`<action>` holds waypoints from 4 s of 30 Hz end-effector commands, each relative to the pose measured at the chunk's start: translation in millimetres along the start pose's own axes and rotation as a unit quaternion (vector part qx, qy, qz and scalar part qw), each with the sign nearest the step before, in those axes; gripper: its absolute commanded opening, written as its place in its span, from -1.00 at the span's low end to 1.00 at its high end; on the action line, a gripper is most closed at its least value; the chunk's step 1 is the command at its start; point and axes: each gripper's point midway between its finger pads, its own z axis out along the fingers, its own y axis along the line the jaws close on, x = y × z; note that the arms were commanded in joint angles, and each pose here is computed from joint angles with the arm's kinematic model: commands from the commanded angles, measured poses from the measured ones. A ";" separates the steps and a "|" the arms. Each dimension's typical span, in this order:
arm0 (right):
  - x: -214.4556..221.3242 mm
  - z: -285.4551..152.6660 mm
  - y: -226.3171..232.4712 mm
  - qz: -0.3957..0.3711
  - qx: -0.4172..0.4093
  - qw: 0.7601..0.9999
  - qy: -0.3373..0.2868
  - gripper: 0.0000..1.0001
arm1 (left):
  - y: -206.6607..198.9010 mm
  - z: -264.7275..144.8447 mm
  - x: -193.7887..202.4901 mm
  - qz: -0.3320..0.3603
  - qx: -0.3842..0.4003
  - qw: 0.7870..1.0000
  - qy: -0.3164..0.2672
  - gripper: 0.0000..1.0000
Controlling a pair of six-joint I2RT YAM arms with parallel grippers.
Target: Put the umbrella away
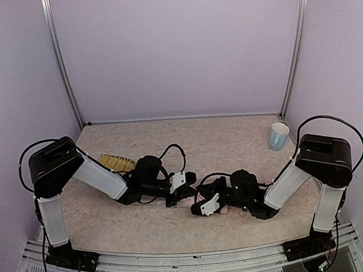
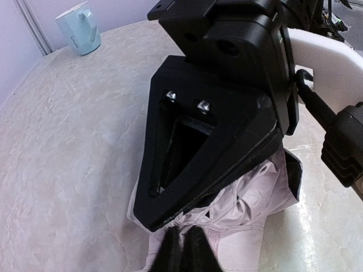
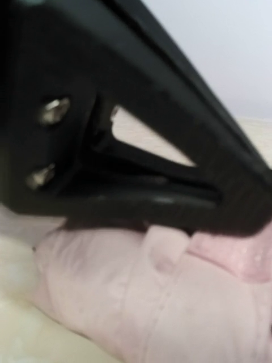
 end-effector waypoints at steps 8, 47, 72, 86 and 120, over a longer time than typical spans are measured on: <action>-5.9 -5.4 0.5 0.020 0.005 1.000 -0.006 -0.92 | -19.1 17.6 40.8 -0.024 0.032 0.997 0.073 -1.00; 80.8 -58.6 -159.1 0.665 0.035 0.745 0.033 0.33 | -29.9 13.2 69.2 0.002 0.040 0.993 0.111 -1.00; 17.5 7.5 -20.3 0.807 -0.304 0.496 0.100 0.01 | -32.4 12.2 72.1 0.000 0.041 0.992 0.121 -1.00; 5.2 -8.2 -48.3 0.796 -0.286 0.532 0.025 -1.00 | -25.9 10.1 74.1 -0.030 0.035 0.991 0.122 -0.92; 40.6 6.6 -91.9 0.788 -0.182 0.588 -0.024 -1.00 | -31.0 3.1 81.1 -0.126 0.145 0.970 0.151 -0.25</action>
